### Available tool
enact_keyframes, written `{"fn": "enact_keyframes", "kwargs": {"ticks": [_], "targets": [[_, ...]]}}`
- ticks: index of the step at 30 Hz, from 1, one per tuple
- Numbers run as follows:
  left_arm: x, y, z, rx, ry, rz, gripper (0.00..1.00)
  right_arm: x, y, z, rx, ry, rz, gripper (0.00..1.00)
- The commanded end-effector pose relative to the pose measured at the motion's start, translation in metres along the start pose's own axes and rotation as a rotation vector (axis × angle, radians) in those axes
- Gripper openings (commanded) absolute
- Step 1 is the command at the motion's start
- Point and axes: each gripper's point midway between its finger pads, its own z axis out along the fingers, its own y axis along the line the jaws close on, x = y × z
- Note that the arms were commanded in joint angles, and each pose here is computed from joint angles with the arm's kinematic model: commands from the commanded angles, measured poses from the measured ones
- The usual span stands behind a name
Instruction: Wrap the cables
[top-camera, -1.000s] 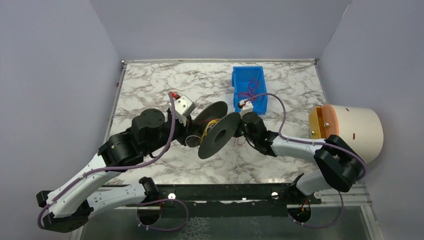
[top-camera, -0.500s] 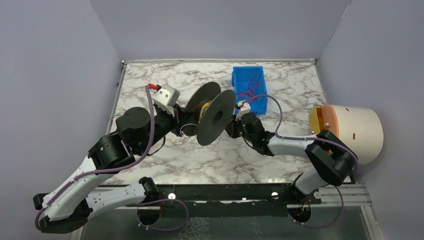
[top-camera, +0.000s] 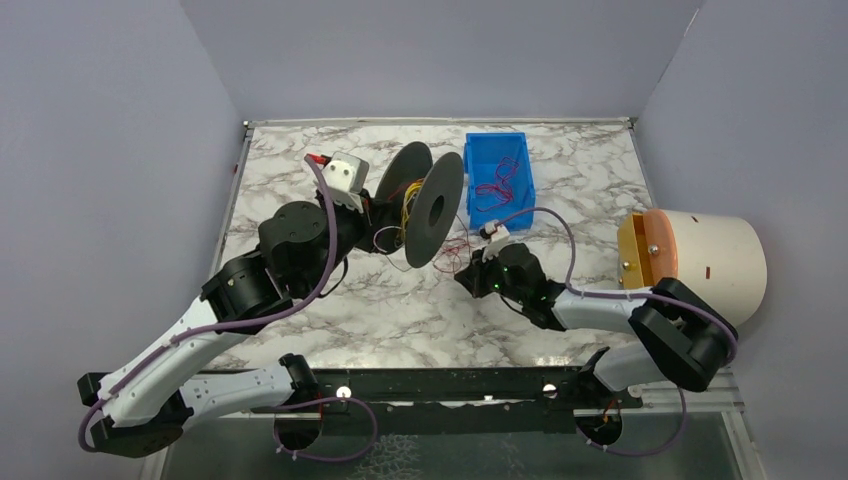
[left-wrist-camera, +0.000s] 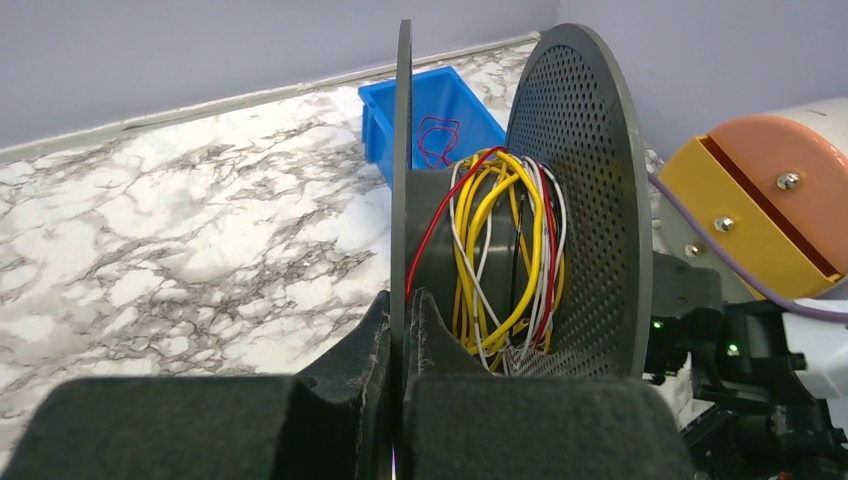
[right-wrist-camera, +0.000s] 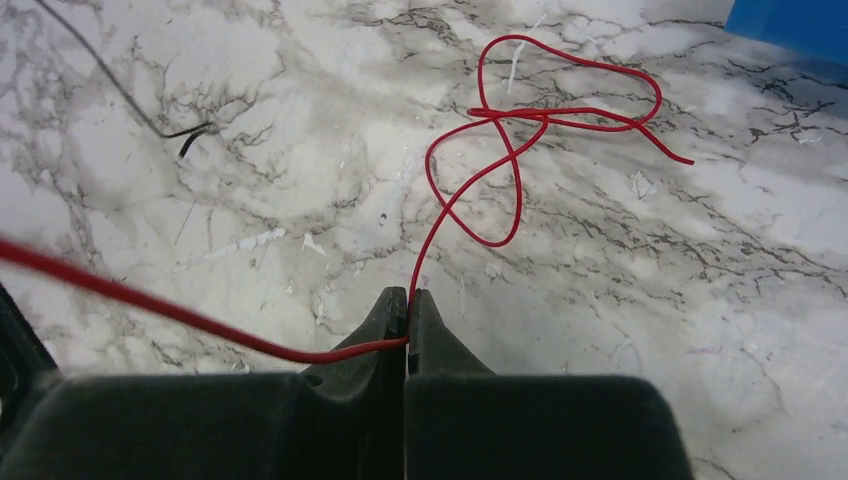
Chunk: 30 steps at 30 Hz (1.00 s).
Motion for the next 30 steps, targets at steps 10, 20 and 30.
{"fn": "enact_keyframes", "kwargs": {"ticks": [10, 20, 30], "targets": [[-0.053, 0.017, 0.011, -0.158, -0.189, -0.103, 0.0, -0.004, 0.052, -0.054, -0.313, -0.065, -0.01, 0.01], [-0.031, 0.028, 0.042, -0.287, -0.167, -0.065, 0.0, -0.014, 0.11, -0.104, -0.545, -0.031, -0.096, 0.01], [0.017, 0.033, 0.075, -0.366, -0.063, 0.015, 0.0, -0.033, 0.161, -0.145, -0.694, 0.04, -0.205, 0.01]]}}
